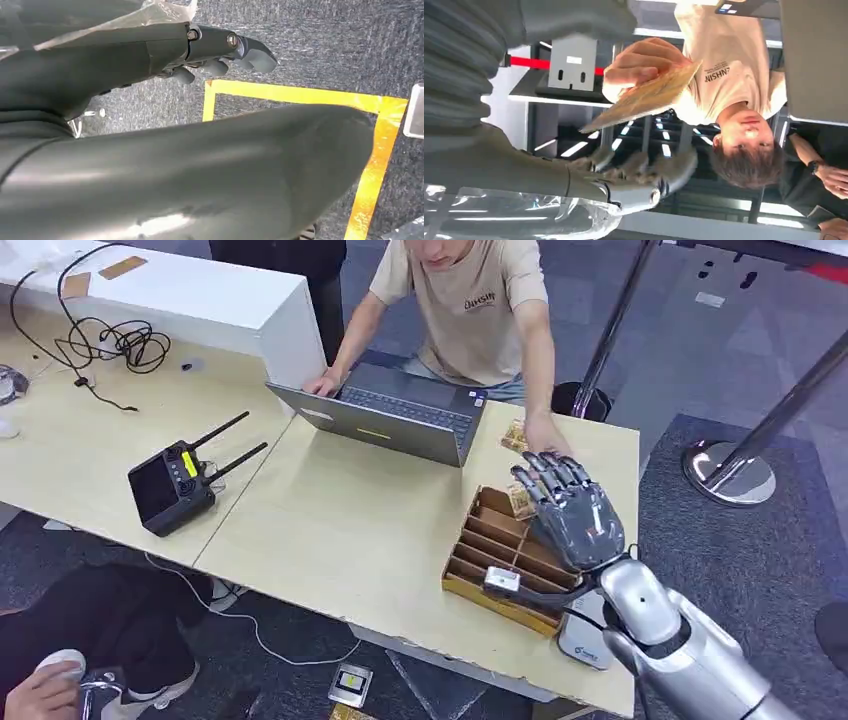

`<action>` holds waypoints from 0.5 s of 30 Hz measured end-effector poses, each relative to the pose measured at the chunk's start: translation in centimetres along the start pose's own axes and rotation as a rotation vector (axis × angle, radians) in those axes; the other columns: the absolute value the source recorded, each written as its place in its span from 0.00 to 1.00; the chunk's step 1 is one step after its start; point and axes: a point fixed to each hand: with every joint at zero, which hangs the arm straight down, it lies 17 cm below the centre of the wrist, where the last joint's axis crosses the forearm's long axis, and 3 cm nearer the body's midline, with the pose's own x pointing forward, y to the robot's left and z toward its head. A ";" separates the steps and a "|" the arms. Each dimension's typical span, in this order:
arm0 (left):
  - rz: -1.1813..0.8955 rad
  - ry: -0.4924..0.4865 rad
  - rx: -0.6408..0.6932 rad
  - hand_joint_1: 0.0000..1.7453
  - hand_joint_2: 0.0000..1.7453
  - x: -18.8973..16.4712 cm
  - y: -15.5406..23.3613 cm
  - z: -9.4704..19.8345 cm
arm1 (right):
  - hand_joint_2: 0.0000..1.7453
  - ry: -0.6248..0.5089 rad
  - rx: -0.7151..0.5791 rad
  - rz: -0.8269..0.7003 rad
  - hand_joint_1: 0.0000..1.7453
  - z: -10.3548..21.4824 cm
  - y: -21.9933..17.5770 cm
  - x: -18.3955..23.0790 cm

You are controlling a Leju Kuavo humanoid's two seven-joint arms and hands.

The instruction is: Pass the card to the sensor for recognition and then transmit it.

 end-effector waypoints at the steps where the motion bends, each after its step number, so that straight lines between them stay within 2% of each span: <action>1: -0.001 -0.001 0.000 0.00 0.00 0.0 0.0 0.0 | 1.00 0.002 0.001 0.000 1.00 0.0 0.1 -0.1; 15: -0.008 -0.004 0.003 0.00 0.00 0.1 0.1 0.0 | 1.00 0.009 0.005 -0.008 1.00 0.3 0.5 -0.4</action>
